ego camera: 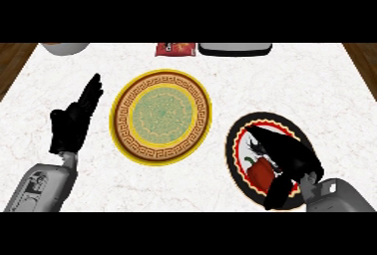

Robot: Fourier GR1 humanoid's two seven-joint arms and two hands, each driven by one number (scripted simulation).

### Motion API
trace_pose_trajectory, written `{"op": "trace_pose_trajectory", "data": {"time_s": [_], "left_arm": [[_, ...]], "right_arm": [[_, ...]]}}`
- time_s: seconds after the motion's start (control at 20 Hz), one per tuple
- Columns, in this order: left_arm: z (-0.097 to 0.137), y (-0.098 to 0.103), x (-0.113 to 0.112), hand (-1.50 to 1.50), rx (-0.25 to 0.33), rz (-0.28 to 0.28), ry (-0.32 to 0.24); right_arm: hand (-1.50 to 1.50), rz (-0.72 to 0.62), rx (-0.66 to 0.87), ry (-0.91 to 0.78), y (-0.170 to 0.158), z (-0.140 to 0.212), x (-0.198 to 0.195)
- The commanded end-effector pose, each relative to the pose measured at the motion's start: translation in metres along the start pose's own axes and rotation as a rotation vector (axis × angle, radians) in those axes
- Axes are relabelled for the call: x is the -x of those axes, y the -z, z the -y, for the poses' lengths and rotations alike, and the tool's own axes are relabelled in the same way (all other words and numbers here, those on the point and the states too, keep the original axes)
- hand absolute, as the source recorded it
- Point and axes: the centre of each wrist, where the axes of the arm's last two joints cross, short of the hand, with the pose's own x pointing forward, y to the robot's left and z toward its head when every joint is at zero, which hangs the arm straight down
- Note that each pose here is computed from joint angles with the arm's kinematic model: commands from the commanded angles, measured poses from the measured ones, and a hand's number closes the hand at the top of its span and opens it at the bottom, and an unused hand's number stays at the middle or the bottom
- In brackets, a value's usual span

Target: Pick the bell pepper from the plate and place it in the plate

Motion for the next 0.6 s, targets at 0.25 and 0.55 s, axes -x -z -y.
{"op": "trace_pose_trajectory", "data": {"time_s": [0.25, 0.55], "left_arm": [[0.014, 0.004, -0.003, 0.00, 0.007, 0.000, -0.004], [-0.009, 0.009, -0.013, 0.00, 0.009, 0.004, 0.017]], "right_arm": [[-1.50, -0.040, -0.061, -0.022, 0.026, -0.009, 0.013], [-1.50, -0.052, -0.062, -0.029, 0.019, -0.035, 0.019]]}}
